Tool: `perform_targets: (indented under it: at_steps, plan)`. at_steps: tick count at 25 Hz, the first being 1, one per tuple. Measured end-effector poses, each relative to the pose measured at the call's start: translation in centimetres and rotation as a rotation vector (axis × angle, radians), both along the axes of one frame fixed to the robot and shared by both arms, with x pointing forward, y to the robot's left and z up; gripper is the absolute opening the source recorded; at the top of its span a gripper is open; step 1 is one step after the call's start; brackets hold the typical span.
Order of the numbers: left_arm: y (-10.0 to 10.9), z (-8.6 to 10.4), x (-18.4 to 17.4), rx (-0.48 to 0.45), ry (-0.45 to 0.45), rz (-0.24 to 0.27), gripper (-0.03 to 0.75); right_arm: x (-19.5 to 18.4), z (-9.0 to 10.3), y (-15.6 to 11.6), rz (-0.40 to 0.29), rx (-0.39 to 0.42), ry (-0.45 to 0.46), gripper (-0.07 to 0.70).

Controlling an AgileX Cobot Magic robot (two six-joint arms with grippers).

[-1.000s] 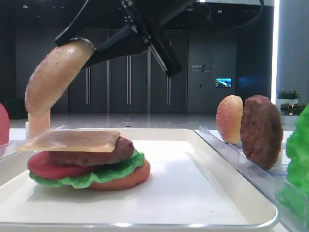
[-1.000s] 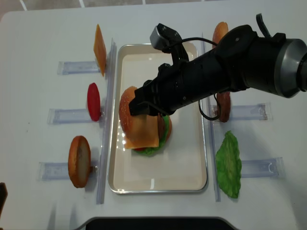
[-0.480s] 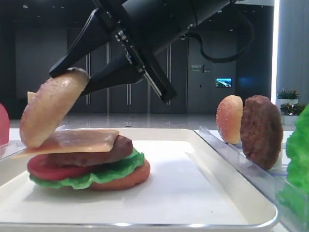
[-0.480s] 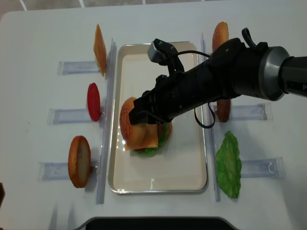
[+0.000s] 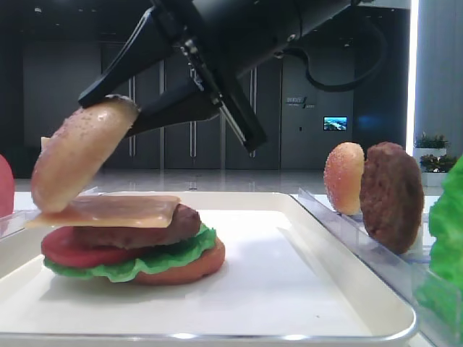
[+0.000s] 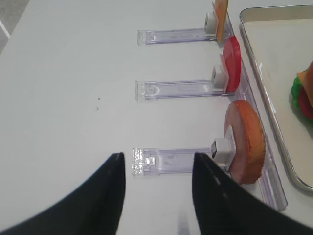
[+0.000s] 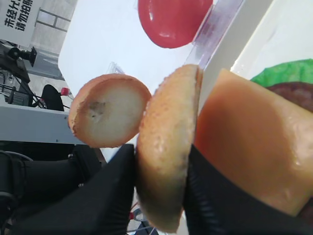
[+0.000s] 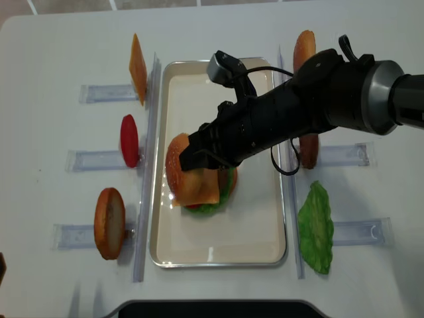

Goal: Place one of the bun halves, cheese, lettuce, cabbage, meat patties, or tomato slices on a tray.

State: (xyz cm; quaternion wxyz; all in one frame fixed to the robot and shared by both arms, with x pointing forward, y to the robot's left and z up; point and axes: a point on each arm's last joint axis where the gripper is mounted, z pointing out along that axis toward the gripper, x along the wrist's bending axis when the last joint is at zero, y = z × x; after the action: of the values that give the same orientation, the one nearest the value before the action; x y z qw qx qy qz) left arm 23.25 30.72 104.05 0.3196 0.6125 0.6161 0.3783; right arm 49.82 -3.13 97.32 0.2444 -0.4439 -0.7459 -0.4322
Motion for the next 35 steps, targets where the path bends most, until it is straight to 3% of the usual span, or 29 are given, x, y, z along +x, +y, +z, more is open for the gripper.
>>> perform_targets:
  at_steps: [11, 14, 17, 21, 23, 26, 30, 32, 35]
  plan:
    - [0.0, 0.0, 0.0, 0.000, 0.000, 0.000, 0.345, 0.5, -0.1, -0.6, -0.003, -0.009, -0.009, 0.213]
    - [0.0, 0.0, 0.0, 0.000, 0.000, 0.000, 0.345, 0.9, -0.3, -1.3, 0.000, -0.035, -0.027, 0.313]
    - [0.0, 0.0, 0.0, 0.000, 0.000, 0.000, 0.345, 2.3, 0.0, -3.1, -0.042, -0.050, -0.044, 0.426]
    - [0.0, 0.0, 0.0, 0.000, 0.000, 0.000, 0.345, 4.8, 2.7, -5.9, -0.109, -0.098, -0.095, 0.461]
    - [0.0, 0.0, 0.0, 0.000, 0.000, 0.000, 0.345, 5.5, 5.0, -6.5, -0.115, -0.154, -0.106, 0.465]
    - [0.0, 0.0, 0.0, 0.000, 0.000, 0.000, 0.345, 6.1, 8.1, -6.5, -0.160, -0.329, -0.103, 0.456]
    - [0.0, 0.0, 0.0, 0.000, 0.000, 0.000, 0.345, 6.8, 8.7, -8.0, -0.269, -0.655, -0.181, 0.440]
    - [0.0, 0.0, 0.0, 0.000, 0.000, 0.000, 0.345, 7.7, 8.6, -10.0, -0.334, -0.751, -0.194, 0.437]
    - [0.0, 0.0, 0.0, 0.000, 0.000, 0.000, 0.345, 9.4, 8.4, -14.9, -0.445, -0.829, -0.138, 0.435]
